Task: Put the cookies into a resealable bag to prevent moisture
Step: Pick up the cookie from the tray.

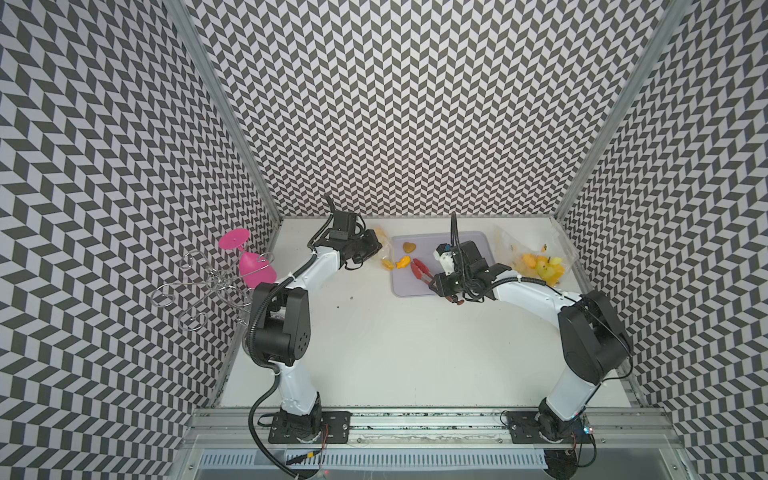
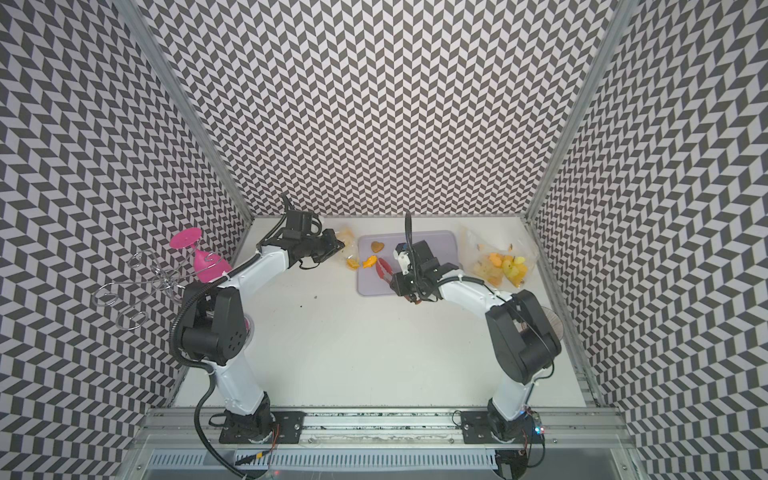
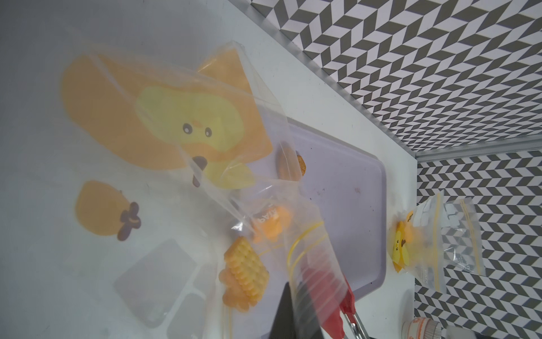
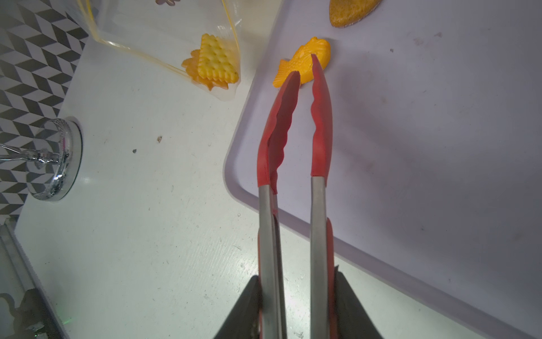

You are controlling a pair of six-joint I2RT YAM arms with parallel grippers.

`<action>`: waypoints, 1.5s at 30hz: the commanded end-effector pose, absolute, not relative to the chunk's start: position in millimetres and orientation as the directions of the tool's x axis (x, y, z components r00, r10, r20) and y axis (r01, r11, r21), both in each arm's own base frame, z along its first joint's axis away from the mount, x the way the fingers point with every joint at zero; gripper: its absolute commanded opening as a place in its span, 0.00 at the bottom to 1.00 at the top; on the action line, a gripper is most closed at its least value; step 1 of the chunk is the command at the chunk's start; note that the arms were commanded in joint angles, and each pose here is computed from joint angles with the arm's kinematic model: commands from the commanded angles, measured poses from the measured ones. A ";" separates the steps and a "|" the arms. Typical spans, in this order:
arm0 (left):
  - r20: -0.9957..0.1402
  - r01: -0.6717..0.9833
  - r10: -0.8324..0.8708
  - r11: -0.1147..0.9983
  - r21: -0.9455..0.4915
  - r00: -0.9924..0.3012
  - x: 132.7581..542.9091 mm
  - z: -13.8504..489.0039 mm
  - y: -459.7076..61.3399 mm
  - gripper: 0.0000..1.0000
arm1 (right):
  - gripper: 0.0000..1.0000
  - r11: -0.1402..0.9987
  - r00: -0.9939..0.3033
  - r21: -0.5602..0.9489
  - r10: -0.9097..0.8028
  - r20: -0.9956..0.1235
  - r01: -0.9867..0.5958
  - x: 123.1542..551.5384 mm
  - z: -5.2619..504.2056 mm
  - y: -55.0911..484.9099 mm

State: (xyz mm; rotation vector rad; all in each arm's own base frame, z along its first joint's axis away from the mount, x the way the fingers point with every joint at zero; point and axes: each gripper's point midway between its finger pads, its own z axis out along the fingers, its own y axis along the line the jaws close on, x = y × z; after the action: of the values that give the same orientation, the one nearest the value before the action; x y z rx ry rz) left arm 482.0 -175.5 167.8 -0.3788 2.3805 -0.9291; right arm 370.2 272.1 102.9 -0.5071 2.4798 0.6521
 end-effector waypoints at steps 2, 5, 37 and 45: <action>-0.394 -0.034 -0.475 0.671 -0.740 -0.787 483.1 191.6 -180.7 0.00 | 0.40 0.793 -0.760 0.350 -0.206 -0.616 -0.499 380.7 115.5 281.9; -0.391 -0.032 -0.484 0.659 -0.751 -0.783 484.9 195.6 -181.9 0.00 | 0.45 0.800 -0.762 0.332 -0.225 -0.608 -0.501 377.4 109.8 277.7; -0.393 -0.027 -0.484 0.656 -0.754 -0.782 486.9 200.8 -182.4 0.00 | 0.67 0.755 -0.714 0.211 -0.432 -0.551 -0.621 412.0 72.6 311.1; -0.392 -0.025 -0.484 0.654 -0.756 -0.782 487.2 200.8 -182.9 0.00 | 0.57 0.778 -0.721 0.190 -0.421 -0.550 -0.599 418.6 68.9 308.3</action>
State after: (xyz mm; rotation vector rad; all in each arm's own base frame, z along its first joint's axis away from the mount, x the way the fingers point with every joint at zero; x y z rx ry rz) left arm 484.4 -181.2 175.4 -0.4251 2.3533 -1.0042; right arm 408.4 302.1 61.4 -0.7553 2.5333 0.5081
